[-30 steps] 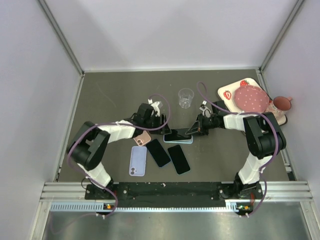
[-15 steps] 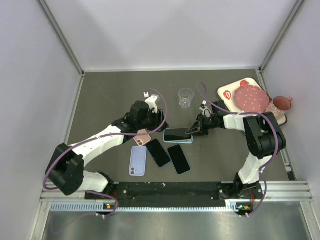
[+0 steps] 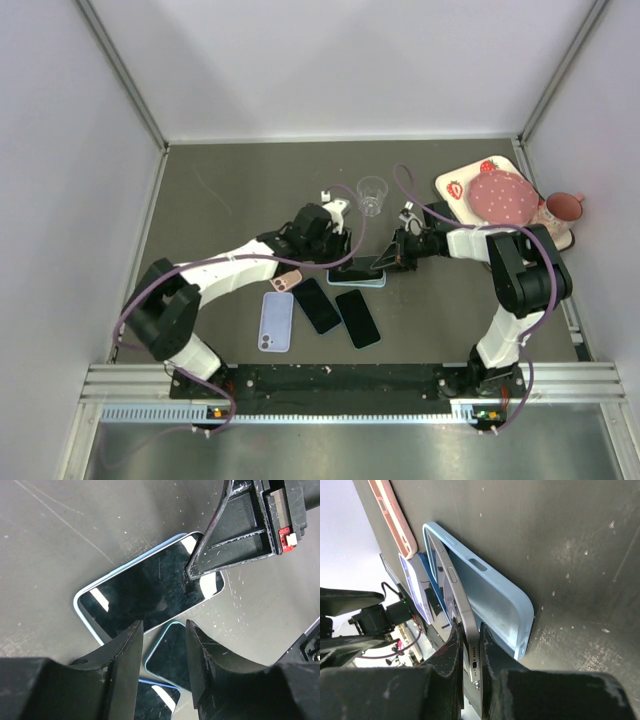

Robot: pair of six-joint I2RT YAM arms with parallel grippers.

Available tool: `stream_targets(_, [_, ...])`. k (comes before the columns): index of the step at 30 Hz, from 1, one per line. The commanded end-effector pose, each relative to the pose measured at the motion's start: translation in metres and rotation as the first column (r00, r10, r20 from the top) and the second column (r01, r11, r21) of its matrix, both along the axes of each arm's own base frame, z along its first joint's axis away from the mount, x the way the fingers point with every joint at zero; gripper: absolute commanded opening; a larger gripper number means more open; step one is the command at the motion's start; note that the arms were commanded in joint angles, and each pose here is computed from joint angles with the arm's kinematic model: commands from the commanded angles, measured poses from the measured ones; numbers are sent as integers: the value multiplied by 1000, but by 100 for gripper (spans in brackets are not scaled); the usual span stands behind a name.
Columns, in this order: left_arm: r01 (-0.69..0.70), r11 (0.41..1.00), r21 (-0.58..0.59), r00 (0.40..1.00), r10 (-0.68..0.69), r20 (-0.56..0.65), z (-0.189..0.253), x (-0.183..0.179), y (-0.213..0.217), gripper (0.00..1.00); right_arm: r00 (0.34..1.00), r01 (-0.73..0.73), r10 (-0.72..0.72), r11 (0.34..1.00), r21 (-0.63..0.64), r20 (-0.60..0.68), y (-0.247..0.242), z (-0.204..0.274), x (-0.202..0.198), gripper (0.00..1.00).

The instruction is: Put the phone into the phone case

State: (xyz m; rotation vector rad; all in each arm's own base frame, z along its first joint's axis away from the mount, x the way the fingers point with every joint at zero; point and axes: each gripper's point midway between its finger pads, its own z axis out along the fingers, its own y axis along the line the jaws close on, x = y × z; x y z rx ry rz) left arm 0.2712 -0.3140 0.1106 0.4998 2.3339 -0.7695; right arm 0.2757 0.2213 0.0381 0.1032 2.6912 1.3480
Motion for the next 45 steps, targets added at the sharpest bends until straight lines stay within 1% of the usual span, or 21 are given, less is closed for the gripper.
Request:
stream_targets(1, [35,999,3,999,-35,20,2,8,-23,44,997,21,-49,931,-363,-67,-40,-70,-27,0])
stream_targets(6, [41,998,37,999,-40,-24,-20,10,-35,43,996,9,-44,920,-393,-79,-42,-73,-31,0])
stream_targets(10, [43,998,39,998,-41,-53,-30,10,-40,40,996,5,-44,899,-439,-79,-47,-76,-34,0])
stream_targets(11, [44,998,39,997,-42,-58,-32,10,-41,37,996,-1,-37,895,-446,-76,-46,-76,-35,0])
stream_targets(17, [65,997,50,992,-59,-110,-48,7,-46,36,997,-28,-12,880,-475,-81,-45,-77,-39,8])
stream_targets(18, [60,997,57,992,-53,-116,-52,7,-45,36,997,-36,-2,871,-490,-78,-45,-78,-41,13])
stream_targets(20, [52,997,64,992,-44,-119,-55,8,-44,35,996,-51,9,858,-512,-85,-46,-78,-42,17])
stream_targets(24, [34,995,92,990,-21,-141,-63,8,-41,33,995,-75,24,818,-570,-97,-50,-84,-45,19])
stream_targets(26, [30,994,101,989,-14,-148,-67,8,-40,32,994,-91,39,811,-579,-103,-49,-85,-47,22])
stream_targets(29, [29,992,119,985,-8,-173,-75,7,-40,30,993,-105,50,807,-581,-109,-46,-83,-50,23])
stream_targets(34, [27,989,145,980,3,-199,-88,5,-37,29,994,-103,58,764,-637,-91,-53,-82,-47,25])
stream_targets(41, [42,988,150,970,-4,-243,-99,0,-39,28,995,-99,74,734,-672,-66,-60,-71,-44,29])
stream_targets(45, [55,987,148,965,-14,-263,-103,-5,-39,27,995,-99,79,707,-700,-60,-67,-67,-44,30])
